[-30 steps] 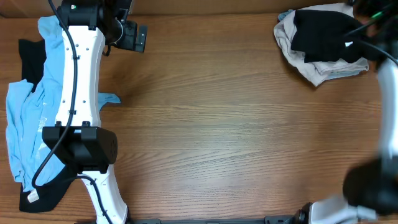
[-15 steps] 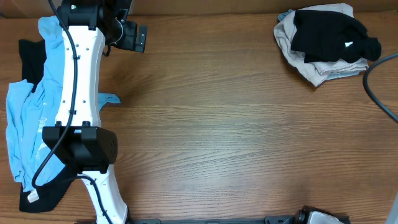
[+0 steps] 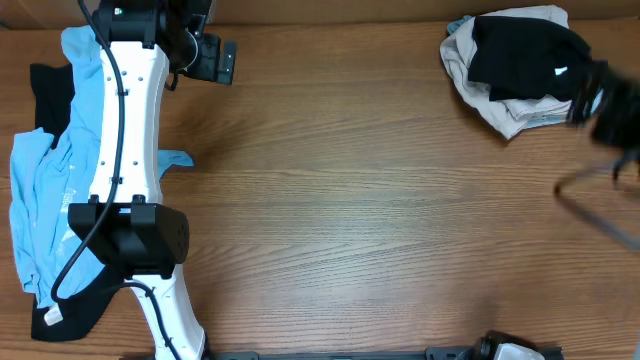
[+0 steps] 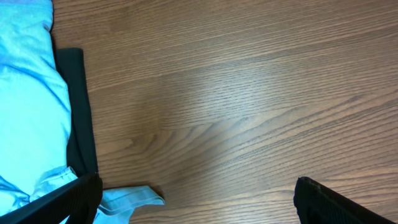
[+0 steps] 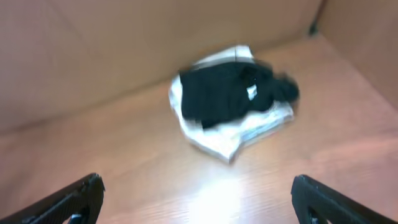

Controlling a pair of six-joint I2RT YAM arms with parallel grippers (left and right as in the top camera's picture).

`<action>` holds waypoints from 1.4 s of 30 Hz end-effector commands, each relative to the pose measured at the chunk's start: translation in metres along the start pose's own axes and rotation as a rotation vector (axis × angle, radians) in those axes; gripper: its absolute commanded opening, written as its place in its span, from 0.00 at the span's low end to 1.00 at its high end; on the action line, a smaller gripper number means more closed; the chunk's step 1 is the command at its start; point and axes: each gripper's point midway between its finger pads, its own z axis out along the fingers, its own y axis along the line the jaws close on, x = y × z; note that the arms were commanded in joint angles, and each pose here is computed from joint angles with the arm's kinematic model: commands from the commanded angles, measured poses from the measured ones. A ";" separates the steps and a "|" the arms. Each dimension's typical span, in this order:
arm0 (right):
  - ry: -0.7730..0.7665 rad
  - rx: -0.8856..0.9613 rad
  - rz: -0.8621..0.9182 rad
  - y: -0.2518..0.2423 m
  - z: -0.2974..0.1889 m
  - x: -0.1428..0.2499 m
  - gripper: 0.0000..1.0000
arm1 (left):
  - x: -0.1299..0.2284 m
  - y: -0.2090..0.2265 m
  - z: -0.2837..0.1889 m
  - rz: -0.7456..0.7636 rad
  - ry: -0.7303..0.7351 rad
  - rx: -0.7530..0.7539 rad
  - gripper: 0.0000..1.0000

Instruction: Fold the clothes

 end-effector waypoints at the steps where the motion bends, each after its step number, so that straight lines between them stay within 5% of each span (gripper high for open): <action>1: -0.219 0.034 -0.045 0.001 -0.063 -0.018 1.00 | 0.002 0.000 0.004 -0.018 0.011 0.002 1.00; 8: -0.623 -0.065 -0.100 0.025 -0.147 -0.033 1.00 | 0.002 0.000 0.004 -0.018 0.011 0.002 1.00; 14: -0.800 -0.272 -0.189 0.055 -0.142 -0.014 1.00 | 0.002 0.000 0.004 -0.018 0.011 0.002 1.00; 28: -0.703 -0.491 -0.233 0.075 0.004 0.128 1.00 | 0.002 0.000 0.004 -0.017 0.011 0.002 1.00; 42: -0.661 -0.472 -0.219 0.057 0.057 0.213 1.00 | 0.002 0.000 0.004 -0.018 0.011 0.002 1.00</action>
